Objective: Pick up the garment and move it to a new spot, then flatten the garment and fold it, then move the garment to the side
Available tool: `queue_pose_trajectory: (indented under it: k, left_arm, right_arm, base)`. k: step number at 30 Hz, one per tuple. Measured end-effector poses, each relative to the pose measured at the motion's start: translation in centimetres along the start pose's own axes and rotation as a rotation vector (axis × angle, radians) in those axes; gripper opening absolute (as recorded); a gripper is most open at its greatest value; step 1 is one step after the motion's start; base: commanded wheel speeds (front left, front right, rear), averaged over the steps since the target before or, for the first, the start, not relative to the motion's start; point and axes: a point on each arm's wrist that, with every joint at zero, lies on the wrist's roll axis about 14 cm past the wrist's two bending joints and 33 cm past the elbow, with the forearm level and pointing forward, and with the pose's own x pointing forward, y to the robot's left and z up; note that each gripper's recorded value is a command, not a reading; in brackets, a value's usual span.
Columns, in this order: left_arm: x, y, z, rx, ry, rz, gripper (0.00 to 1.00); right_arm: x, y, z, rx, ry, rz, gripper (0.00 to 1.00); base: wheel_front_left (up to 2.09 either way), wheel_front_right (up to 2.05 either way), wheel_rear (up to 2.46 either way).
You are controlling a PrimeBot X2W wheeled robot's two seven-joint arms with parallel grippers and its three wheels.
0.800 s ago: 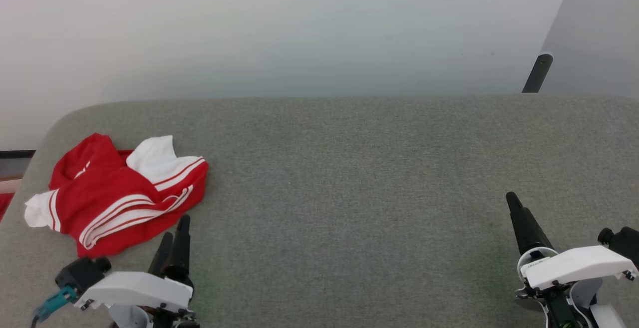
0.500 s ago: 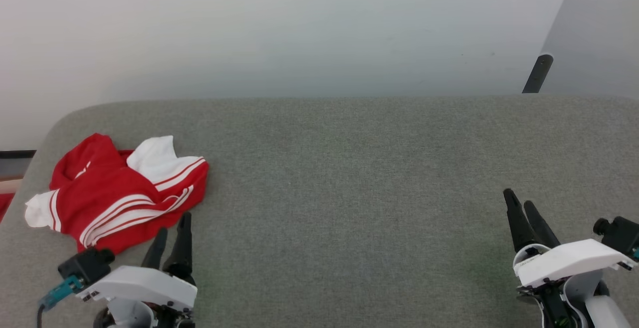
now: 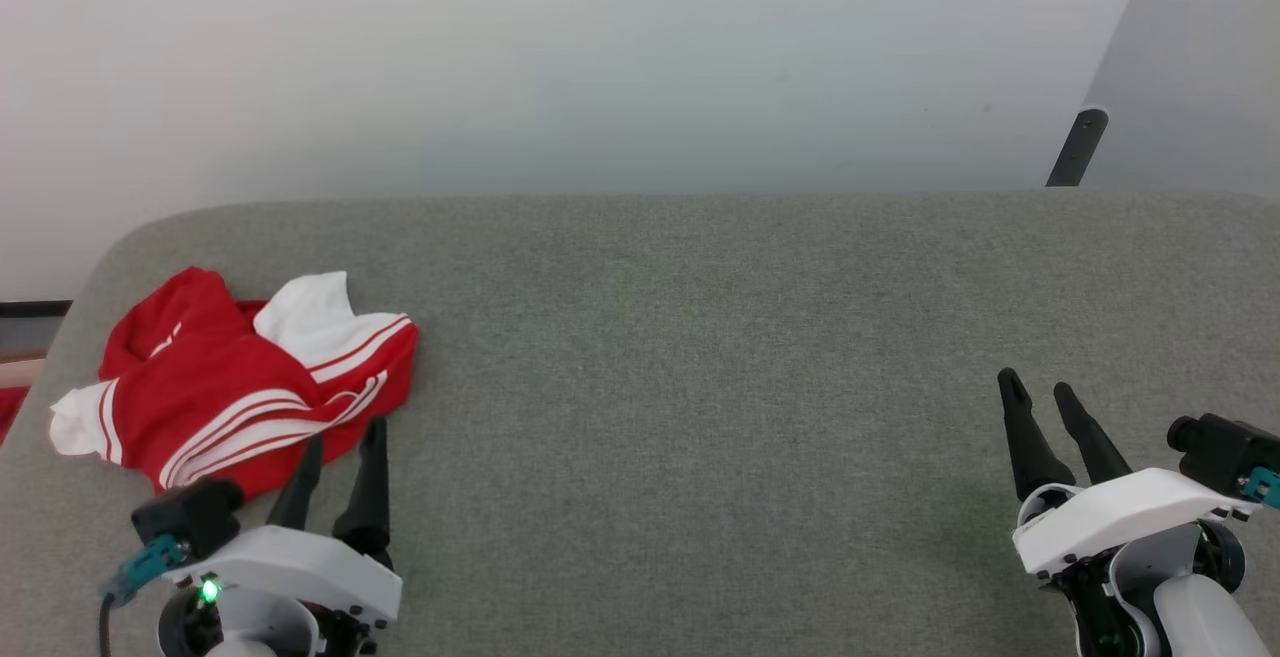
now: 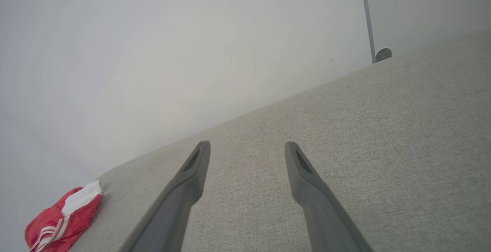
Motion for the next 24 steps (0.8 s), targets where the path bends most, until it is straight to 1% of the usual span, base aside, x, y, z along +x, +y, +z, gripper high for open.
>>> queue_pose_trajectory:
  k: [7,24]
  left_arm:
    - [0.19,-0.30,0.44,0.092,-0.018,-0.019,1.00]
    - [0.30,-0.54,0.67,0.258,-0.042,-0.048,1.00]
  right_arm:
    - [0.27,0.17,0.31,-0.087,-0.012,0.010,1.00]
    - [0.53,-0.01,0.76,-0.260,-0.025,0.016,1.00]
  base:
    - [0.00,0.00,0.00]
    - [0.00,0.00,0.00]
